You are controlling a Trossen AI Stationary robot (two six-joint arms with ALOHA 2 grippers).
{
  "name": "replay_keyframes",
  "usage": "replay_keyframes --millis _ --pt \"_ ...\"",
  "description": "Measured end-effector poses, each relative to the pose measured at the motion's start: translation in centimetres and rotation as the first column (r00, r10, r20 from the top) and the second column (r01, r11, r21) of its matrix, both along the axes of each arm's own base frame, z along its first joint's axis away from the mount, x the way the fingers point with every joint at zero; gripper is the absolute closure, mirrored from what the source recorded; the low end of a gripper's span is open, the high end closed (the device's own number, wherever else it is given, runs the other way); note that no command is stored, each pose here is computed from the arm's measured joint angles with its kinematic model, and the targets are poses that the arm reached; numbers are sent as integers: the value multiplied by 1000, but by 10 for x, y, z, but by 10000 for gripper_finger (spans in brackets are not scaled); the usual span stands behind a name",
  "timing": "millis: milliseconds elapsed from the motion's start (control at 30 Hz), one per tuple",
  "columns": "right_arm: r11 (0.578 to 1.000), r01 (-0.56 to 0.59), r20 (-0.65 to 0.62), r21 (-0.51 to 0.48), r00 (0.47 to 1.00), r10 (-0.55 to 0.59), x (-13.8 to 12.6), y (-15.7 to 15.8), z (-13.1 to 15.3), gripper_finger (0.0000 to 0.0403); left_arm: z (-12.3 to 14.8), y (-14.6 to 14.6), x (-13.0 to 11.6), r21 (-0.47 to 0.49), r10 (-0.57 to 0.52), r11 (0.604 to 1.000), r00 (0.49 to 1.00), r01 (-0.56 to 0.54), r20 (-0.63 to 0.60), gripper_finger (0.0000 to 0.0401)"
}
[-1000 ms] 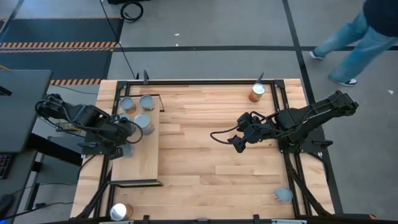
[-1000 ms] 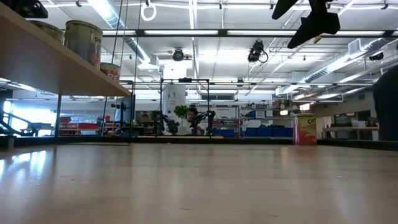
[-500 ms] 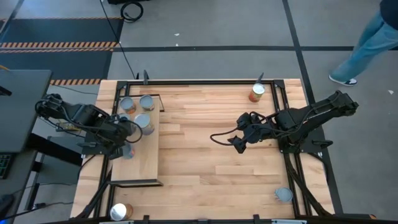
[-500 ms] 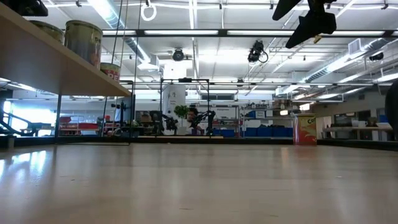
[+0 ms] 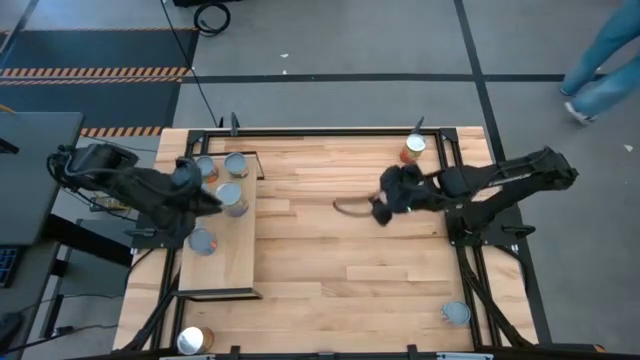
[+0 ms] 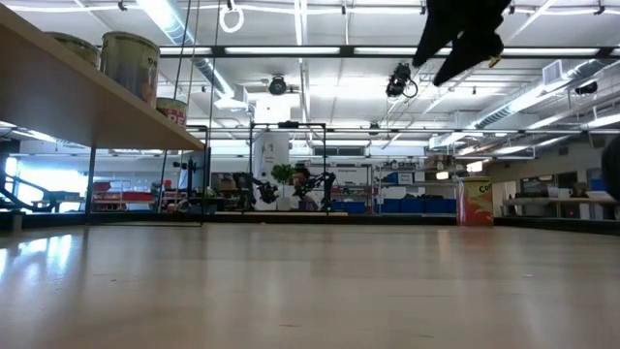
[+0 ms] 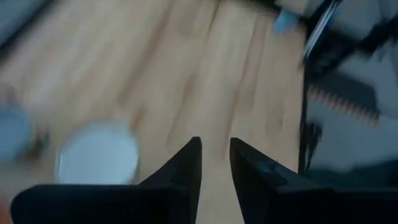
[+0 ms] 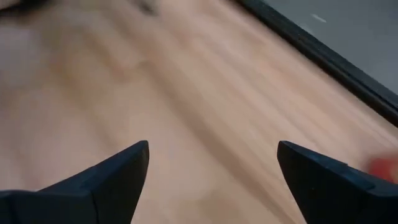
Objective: Pick and place cans onto a shelf
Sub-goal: Put the canned carrots on the shelf
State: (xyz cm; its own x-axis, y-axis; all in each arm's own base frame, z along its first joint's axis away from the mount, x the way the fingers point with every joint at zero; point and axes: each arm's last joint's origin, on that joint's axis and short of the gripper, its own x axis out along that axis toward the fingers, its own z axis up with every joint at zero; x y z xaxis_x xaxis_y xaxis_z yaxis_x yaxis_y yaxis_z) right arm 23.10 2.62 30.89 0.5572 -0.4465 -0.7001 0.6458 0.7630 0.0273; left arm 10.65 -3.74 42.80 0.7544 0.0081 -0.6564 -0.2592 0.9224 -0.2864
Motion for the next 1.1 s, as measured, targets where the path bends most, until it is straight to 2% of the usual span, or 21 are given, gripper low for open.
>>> replay_keyframes --millis 133,333,433,567,633,733,833,900,967,1100 --pt "973 230 -75 25 971 -227 -9 -35 -6 45 12 -3 11 80 -21 997 987 8 161 310" --pt "849 526 -120 50 847 -518 -25 -84 -9 53 16 -6 19 183 -93 982 975 56 201 311" --pt "802 593 -99 67 804 -586 -28 -101 -9 53 15 -6 20 207 -104 976 976 64 193 308" --pt "789 610 -115 78 791 -600 -32 -109 -9 41 15 -6 21 222 -95 974 978 52 186 301" --pt "831 548 -149 95 833 -533 -30 -108 -10 34 15 -5 21 228 -85 973 978 41 189 296" --pt "912 357 -198 202 927 -319 -22 -89 -11 29 15 -5 21 238 -69 971 979 22 193 291" --pt "944 181 -180 275 974 -134 -13 -55 -11 32 16 -5 22 246 -51 969 977 -2 205 289" --pt "949 82 -143 303 989 -40 -9 -27 -10 38 16 -4 22 251 -38 968 978 -16 207 289" --pt "937 -8 -110 349 993 49 -6 5 -11 44 16 -4 22 251 -36 968 977 -17 208 289" --pt "874 -139 -120 465 969 218 -8 69 -20 49 16 -4 22 228 -19 973 977 -31 212 289"
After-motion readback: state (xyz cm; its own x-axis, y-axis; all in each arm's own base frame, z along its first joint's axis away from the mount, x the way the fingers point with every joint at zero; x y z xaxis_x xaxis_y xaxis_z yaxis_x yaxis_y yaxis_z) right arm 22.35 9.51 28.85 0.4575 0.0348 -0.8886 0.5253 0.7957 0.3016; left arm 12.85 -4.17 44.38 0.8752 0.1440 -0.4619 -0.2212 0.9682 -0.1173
